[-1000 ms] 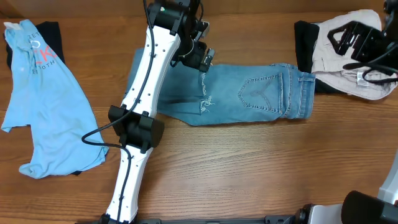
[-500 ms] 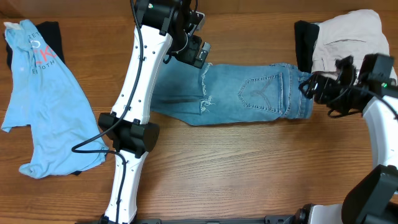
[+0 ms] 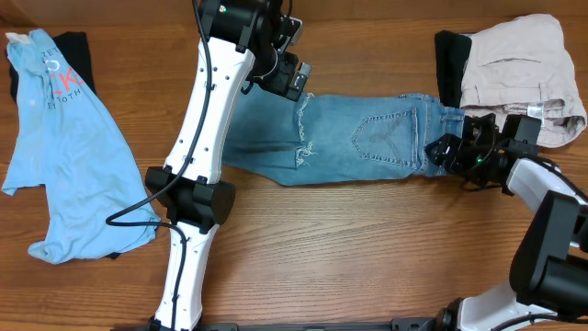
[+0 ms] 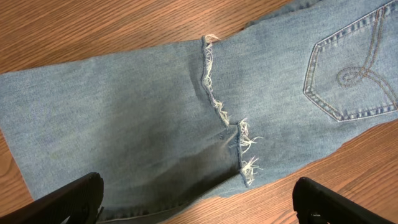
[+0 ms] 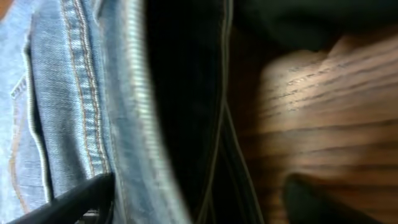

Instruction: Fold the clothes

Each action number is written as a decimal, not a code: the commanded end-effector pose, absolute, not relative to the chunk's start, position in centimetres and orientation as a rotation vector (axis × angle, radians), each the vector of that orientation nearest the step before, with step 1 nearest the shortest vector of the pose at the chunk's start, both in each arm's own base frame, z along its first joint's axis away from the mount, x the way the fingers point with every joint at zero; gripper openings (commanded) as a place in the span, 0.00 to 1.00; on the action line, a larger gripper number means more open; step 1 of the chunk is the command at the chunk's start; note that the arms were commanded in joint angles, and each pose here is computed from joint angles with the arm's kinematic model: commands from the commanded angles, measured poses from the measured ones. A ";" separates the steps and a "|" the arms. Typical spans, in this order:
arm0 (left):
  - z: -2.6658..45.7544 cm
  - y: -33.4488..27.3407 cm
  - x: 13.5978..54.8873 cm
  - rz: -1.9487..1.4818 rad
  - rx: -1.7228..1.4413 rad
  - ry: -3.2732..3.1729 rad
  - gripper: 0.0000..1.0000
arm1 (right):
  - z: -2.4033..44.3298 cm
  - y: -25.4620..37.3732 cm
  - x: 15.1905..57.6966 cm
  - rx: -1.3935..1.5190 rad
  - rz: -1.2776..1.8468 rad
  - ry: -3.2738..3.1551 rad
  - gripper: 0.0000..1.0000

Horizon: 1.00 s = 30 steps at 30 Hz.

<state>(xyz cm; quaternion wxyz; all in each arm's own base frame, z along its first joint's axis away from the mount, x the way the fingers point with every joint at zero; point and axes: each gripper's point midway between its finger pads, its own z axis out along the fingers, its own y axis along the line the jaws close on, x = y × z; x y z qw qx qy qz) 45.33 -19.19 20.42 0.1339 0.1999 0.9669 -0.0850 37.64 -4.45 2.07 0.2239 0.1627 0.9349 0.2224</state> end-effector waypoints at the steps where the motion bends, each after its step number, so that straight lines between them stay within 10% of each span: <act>1: 21.1 -19.3 45.2 -0.245 0.579 2.787 1.00 | 1.9 -3.6 37.6 0.488 0.712 2.562 0.39; 3: 21.1 -19.3 45.2 -0.245 0.579 2.787 1.00 | 2.7 -3.0 38.0 0.487 0.776 2.540 0.04; 16: 30.0 -5.0 46.1 -0.229 0.143 2.631 1.00 | 23.9 -4.6 38.8 0.330 0.683 2.321 0.04; 30: 29.9 -0.1 46.4 -0.190 0.038 2.628 1.00 | 24.7 24.1 39.2 -0.381 0.842 2.283 0.04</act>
